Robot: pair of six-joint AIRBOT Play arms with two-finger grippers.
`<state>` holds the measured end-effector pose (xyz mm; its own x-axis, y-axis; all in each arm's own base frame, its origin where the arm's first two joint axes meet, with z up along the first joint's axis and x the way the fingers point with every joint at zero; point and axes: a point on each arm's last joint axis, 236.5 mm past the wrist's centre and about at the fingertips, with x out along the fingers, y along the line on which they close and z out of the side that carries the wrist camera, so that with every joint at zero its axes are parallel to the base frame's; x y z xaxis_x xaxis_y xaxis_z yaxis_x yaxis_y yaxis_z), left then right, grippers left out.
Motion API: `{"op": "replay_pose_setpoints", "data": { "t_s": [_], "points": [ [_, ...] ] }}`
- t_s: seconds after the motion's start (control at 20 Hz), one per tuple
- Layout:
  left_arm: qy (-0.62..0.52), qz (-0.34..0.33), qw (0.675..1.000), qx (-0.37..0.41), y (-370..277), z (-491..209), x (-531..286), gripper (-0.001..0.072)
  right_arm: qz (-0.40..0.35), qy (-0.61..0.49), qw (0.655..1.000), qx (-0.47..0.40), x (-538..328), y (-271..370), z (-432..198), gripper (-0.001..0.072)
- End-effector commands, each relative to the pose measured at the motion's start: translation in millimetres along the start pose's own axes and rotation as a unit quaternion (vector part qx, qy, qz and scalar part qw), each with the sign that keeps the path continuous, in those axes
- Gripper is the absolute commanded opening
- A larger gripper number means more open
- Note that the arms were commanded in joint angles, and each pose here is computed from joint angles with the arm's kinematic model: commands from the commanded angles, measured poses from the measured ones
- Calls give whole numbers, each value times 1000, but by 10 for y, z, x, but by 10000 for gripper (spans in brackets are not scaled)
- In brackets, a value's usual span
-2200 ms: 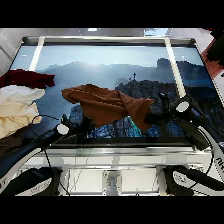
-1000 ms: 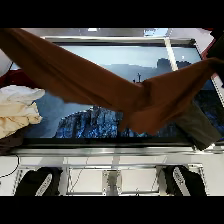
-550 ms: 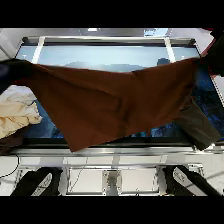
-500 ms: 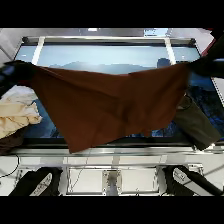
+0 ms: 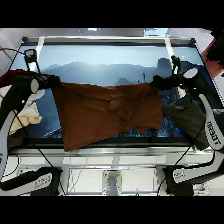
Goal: Fold the shirts.
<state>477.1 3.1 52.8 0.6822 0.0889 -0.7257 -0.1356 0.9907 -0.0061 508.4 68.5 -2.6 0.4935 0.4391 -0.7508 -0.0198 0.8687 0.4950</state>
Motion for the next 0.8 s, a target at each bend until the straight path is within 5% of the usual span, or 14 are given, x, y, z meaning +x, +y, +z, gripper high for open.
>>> {"op": "replay_pose_setpoints", "data": {
  "t_s": [0.0,0.25,0.75],
  "points": [
    [11,0,1000,-3,-19,-86,198,8,-9,12,1000,6,186,-111,-82,326],
    [7,-7,1000,-10,-50,-65,199,8,-25,126,992,-16,228,-209,-729,326],
    [2,-16,1000,-21,-96,-39,199,8,-16,77,995,56,640,-201,-847,326]
  ]
}}
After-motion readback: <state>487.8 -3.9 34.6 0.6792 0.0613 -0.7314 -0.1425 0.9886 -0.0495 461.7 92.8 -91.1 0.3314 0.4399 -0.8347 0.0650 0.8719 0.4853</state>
